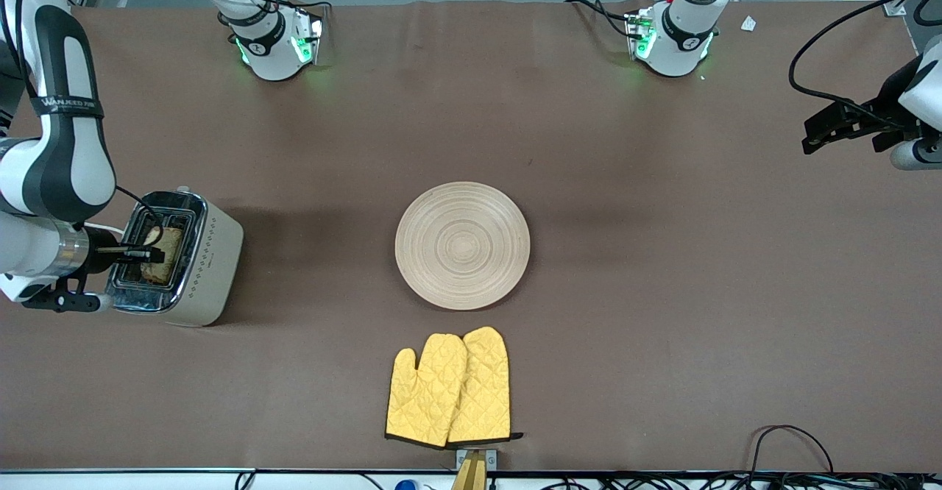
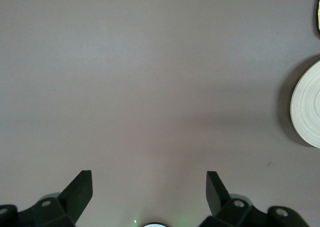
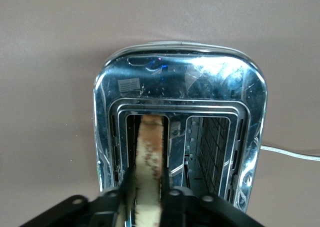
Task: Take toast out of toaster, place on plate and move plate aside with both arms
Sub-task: 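Reach the right gripper down into the toaster slot and grasp the toast, then lift the toast up out of the toaster with the right gripper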
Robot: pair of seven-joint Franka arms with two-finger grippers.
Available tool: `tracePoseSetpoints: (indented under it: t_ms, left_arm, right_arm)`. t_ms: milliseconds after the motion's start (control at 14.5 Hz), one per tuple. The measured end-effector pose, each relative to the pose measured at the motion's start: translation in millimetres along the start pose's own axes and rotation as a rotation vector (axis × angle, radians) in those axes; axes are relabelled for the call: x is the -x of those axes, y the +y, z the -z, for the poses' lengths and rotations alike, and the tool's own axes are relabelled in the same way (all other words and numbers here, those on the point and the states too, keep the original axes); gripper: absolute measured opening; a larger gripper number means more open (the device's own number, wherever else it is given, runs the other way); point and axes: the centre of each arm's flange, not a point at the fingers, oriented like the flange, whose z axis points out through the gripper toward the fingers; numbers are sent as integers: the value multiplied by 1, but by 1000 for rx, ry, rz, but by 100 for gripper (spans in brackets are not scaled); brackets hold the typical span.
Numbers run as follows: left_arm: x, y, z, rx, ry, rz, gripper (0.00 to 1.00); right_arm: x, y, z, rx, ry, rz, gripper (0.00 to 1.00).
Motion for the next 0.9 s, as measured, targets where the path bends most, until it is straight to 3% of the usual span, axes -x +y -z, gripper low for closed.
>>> tracePoseSetpoints:
  t_ms: [138, 345, 483, 690, 897]
  left_arm:
    - [0, 0, 1, 0, 2, -1, 100]
    - [0, 1, 1, 0, 3, -2, 100]
    - [0, 2, 1, 0, 1, -4, 100]
    - [0, 6, 0, 2, -1, -11, 100]
    - [0, 12, 0, 12, -1, -22, 100]
  right_arm:
    - [0, -1, 1, 6, -3, 5, 9]
    - [4, -3, 19, 12, -7, 11, 8]
    - [16, -17, 61, 36, -10, 34, 8]
    - [45, -64, 127, 60, 6, 79, 8]
    - [61, -127, 145, 68, 29, 97, 8]
